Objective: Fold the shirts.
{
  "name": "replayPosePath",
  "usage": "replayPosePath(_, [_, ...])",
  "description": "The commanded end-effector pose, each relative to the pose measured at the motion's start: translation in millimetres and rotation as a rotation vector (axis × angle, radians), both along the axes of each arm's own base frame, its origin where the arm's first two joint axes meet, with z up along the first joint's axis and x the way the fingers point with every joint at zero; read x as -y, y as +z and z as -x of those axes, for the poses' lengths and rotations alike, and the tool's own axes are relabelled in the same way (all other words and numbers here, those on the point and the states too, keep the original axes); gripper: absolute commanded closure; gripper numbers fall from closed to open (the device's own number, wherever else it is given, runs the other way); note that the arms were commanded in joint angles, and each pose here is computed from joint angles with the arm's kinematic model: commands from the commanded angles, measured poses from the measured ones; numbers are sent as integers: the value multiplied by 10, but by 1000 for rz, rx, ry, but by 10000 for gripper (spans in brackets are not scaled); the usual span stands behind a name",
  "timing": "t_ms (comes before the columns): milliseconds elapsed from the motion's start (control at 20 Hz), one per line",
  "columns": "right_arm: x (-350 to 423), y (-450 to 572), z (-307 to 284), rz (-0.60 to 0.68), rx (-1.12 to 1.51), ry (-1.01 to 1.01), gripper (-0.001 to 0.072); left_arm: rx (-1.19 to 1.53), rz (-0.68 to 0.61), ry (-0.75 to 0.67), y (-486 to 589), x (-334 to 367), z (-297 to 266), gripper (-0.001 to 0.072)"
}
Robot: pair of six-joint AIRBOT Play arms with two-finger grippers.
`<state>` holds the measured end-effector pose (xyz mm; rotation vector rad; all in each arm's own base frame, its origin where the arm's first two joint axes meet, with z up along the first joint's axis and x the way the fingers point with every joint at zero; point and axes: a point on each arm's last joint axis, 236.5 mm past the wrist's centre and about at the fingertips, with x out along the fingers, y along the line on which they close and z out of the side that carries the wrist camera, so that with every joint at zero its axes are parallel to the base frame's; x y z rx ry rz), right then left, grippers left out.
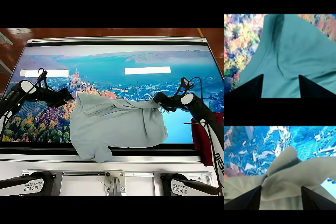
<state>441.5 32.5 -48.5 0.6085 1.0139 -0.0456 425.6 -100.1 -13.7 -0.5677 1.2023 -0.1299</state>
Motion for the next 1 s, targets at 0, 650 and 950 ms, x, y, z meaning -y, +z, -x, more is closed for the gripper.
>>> replayPosePath(0, [368, 285, 194, 73, -41, 58, 102, -216, 17, -40, -152, -190, 466, 170])
replayPosePath(650, [1086, -118, 1907, -246, -339, -69, 101, -421, 231, -37, -924, -23, 2178, -5])
replayPosePath(950, [1116, -131, 1885, -234, -329, -76, 101, -322, 197, 39, -1087, 35, 1930, -1])
